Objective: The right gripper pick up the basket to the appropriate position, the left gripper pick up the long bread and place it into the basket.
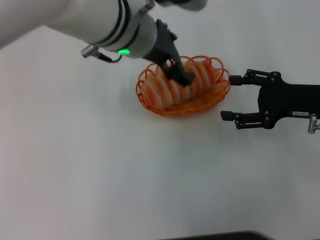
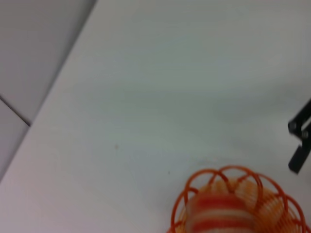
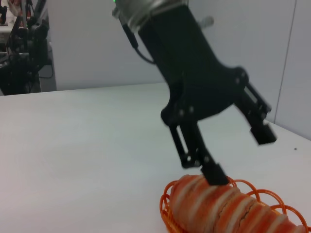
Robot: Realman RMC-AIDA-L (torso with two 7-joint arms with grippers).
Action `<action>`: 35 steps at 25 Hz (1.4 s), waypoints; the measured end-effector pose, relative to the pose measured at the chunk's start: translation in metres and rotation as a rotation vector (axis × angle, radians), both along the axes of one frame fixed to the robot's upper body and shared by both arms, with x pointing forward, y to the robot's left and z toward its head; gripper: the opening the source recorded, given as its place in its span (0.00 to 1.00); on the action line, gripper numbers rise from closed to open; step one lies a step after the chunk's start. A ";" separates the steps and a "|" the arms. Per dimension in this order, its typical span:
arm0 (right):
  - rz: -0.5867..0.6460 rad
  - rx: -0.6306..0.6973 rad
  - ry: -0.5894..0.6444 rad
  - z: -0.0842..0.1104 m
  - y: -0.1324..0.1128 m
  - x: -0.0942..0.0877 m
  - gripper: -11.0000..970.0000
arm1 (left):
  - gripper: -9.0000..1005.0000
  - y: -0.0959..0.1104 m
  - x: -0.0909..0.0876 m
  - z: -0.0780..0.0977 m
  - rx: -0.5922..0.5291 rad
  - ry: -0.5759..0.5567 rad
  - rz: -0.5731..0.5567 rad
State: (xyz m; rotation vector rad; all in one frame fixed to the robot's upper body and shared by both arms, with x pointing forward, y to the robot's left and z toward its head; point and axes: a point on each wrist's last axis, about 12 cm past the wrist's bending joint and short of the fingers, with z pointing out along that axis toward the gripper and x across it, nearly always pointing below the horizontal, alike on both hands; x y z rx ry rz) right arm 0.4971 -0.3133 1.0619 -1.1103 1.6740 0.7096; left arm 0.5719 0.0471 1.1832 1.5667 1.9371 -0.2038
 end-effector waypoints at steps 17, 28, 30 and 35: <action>-0.009 0.012 -0.001 0.000 0.000 0.000 0.93 | 0.93 0.190 -0.003 -0.015 -0.807 0.246 0.229; -0.019 0.019 -0.024 -0.002 -0.002 -0.004 0.93 | 0.93 0.243 -0.054 -0.101 -0.902 0.284 0.159; -0.014 0.015 -0.019 -0.003 -0.002 -0.005 0.93 | 0.93 0.245 -0.059 -0.109 -0.859 0.310 0.166; -0.011 0.013 -0.016 -0.004 -0.002 -0.007 0.93 | 0.93 0.246 -0.065 -0.119 -0.792 0.344 0.179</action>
